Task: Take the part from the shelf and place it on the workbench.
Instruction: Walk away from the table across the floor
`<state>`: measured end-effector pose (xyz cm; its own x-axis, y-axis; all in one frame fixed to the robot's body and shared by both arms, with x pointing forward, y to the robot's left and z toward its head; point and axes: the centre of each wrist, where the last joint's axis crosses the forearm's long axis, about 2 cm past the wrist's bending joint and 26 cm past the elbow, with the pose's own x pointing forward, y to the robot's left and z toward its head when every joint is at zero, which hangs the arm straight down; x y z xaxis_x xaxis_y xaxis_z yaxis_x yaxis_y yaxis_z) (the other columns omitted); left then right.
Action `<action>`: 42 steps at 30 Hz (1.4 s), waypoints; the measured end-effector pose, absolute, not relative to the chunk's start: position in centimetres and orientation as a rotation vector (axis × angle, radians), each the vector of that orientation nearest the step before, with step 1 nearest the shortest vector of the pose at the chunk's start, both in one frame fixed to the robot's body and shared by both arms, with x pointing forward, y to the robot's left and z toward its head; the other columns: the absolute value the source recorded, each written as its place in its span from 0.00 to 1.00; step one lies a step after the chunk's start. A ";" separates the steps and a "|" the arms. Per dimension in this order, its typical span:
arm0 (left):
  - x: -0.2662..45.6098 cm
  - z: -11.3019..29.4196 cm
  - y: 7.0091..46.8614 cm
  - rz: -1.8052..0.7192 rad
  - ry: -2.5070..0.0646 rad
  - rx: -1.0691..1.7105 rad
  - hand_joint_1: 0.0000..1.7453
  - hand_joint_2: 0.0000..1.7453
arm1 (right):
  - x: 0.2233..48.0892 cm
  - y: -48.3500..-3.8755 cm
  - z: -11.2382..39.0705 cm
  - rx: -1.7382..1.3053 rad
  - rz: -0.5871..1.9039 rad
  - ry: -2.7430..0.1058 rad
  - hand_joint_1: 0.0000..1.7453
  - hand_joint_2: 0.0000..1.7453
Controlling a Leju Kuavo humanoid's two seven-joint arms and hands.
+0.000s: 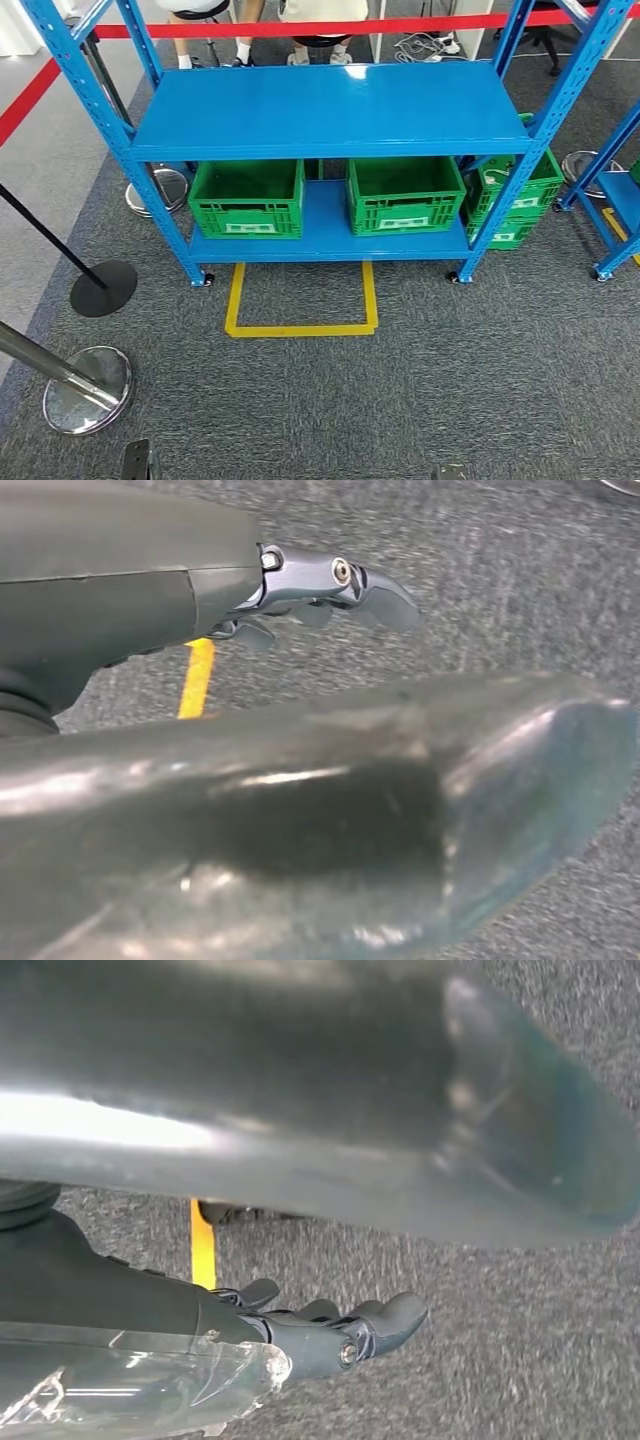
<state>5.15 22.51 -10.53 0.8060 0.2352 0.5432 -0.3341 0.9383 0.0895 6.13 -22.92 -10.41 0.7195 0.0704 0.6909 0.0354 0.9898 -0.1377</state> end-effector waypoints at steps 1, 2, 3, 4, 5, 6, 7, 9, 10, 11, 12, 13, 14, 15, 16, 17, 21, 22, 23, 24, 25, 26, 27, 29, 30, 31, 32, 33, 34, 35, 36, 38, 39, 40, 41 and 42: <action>5.1 -10.5 22.5 0.306 -0.556 0.185 0.00 0.00 | 6.1 -22.9 -10.4 -0.146 0.018 -0.769 0.00 0.00; 5.1 -10.5 22.5 0.305 -0.558 0.184 0.00 0.00 | 6.2 -23.0 -10.4 -0.147 0.016 -0.769 0.00 0.00; 5.2 -10.5 22.5 0.304 -0.562 0.183 0.00 0.00 | 6.1 -23.0 -10.4 -0.147 0.013 -0.769 0.00 0.00; 5.3 -10.5 22.5 0.304 -0.566 0.181 0.00 0.00 | 6.1 -23.1 -10.4 -0.148 0.009 -0.768 0.00 0.00; 5.4 -10.5 22.5 0.303 -0.569 0.178 0.00 0.00 | 6.0 -23.1 -10.5 -0.148 0.005 -0.767 0.00 0.00; 5.3 -10.5 22.5 0.303 -0.571 0.177 0.00 0.00 | 6.0 -23.2 -10.5 -0.148 0.002 -0.768 0.00 0.00; 5.3 -10.5 22.5 0.302 -0.572 0.176 0.00 0.00 | 6.0 -23.2 -10.5 -0.148 0.000 -0.769 0.00 0.00; 5.2 -10.5 22.5 0.303 -0.573 0.175 0.00 0.00 | 6.1 -23.3 -10.5 -0.147 -0.002 -0.773 0.00 0.00; 5.2 -10.5 22.5 0.303 -0.575 0.176 0.00 0.00 | 6.1 -23.3 -10.4 -0.147 -0.003 -0.775 0.00 0.00; 5.3 -10.5 22.5 0.305 -0.577 0.176 0.00 0.00 | 6.2 -23.3 -10.4 -0.148 -0.003 -0.777 0.00 0.00; 5.4 -10.5 22.5 0.306 -0.579 0.176 0.00 0.00 | 6.2 -23.3 -10.4 -0.148 -0.003 -0.779 0.00 0.00; 5.4 -10.5 22.5 0.308 -0.580 0.176 0.00 0.00 | 6.2 -23.3 -10.4 -0.148 -0.004 -0.780 0.00 0.00; 5.4 -10.5 22.5 0.309 -0.580 0.176 0.00 0.00 | 6.2 -23.3 -10.4 -0.149 -0.004 -0.781 0.00 0.00; 5.3 -10.5 22.5 0.310 -0.579 0.177 0.00 0.00 | 6.2 -23.3 -10.4 -0.150 -0.005 -0.782 0.00 0.00; 5.3 -10.5 22.5 0.311 -0.577 0.178 0.00 0.00 | 6.2 -23.4 -10.4 -0.150 -0.006 -0.783 0.00 0.00; 5.2 -10.5 22.5 0.313 -0.576 0.178 0.00 0.00 | 6.3 -23.4 -10.4 -0.151 -0.006 -0.784 0.00 0.00; 5.1 -10.5 22.4 0.318 -0.572 0.178 0.00 0.00 | 6.2 -23.4 -10.5 -0.152 -0.009 -0.782 0.00 0.00; 5.0 -10.5 22.4 0.319 -0.571 0.178 0.00 0.00 | 6.1 -23.4 -10.5 -0.152 -0.009 -0.779 0.00 0.00; 4.9 -10.5 22.4 0.319 -0.570 0.177 0.00 0.00 | 6.0 -23.4 -10.5 -0.152 -0.009 -0.777 0.00 0.00; 4.9 -10.5 22.4 0.320 -0.570 0.176 0.00 0.00 | 5.9 -23.4 -10.5 -0.152 -0.009 -0.776 0.00 0.00; 4.9 -10.5 22.3 0.321 -0.571 0.176 0.00 0.00 | 5.9 -23.4 -10.5 -0.152 -0.009 -0.776 0.00 0.00; 4.9 -10.5 22.3 0.323 -0.572 0.175 0.00 0.00 | 5.9 -23.4 -10.5 -0.152 -0.008 -0.776 0.00 0.00; 5.0 -10.5 22.3 0.324 -0.573 0.175 0.00 0.00 | 6.0 -23.4 -10.5 -0.152 -0.008 -0.777 0.00 0.00; 5.0 -10.5 22.4 0.325 -0.573 0.176 0.00 0.00 | 6.0 -23.4 -10.5 -0.152 -0.009 -0.777 0.00 0.00; 5.0 -10.5 22.4 0.325 -0.574 0.176 0.00 0.00 | 6.0 -23.4 -10.5 -0.153 -0.010 -0.776 0.00 0.00; 5.1 -10.5 22.4 0.326 -0.576 0.176 0.00 0.00 | 5.9 -23.4 -10.5 -0.153 -0.011 -0.776 0.00 0.00; 5.2 -10.5 22.4 0.326 -0.578 0.176 0.00 0.00 | 6.0 -23.5 -10.5 -0.154 -0.011 -0.776 0.00 0.00; 5.3 -10.5 22.4 0.326 -0.580 0.176 0.00 0.00 | 6.0 -23.5 -10.5 -0.154 -0.011 -0.777 0.00 0.00; 5.3 -10.5 22.4 0.326 -0.581 0.176 0.00 0.00 | 6.1 -23.5 -10.5 -0.154 -0.012 -0.778 0.00 0.00; 5.2 -10.5 22.4 0.327 -0.580 0.176 0.00 0.00 | 6.1 -23.5 -10.5 -0.154 -0.012 -0.778 0.00 0.00; 5.1 -10.5 22.4 0.327 -0.578 0.177 0.00 0.00 | 6.0 -23.5 -10.5 -0.154 -0.012 -0.777 0.00 0.00; 4.9 -10.5 22.4 0.327 -0.574 0.177 0.00 0.00 | 5.9 -23.5 -10.5 -0.155 -0.013 -0.774 0.00 0.00; 4.9 -10.6 22.4 0.327 -0.573 0.178 0.00 0.00 | 5.9 -23.5 -10.5 -0.155 -0.013 -0.774 0.00 0.00; 4.8 -10.6 22.4 0.327 -0.572 0.178 0.00 0.00 | 5.9 -23.5 -10.5 -0.154 -0.013 -0.773 0.00 0.00; 4.8 -10.6 22.4 0.328 -0.571 0.178 0.00 0.00 | 5.9 -23.5 -10.5 -0.154 -0.013 -0.774 0.00 0.00; 4.8 -10.6 22.4 0.329 -0.570 0.178 0.00 0.00 | 5.9 -23.5 -10.5 -0.154 -0.013 -0.774 0.00 0.00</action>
<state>4.78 22.39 -10.57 0.7915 0.2554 0.5552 -0.3529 0.9327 0.0741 5.91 -23.47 -10.50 0.7154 0.0450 0.6973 0.0684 0.9886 -0.1339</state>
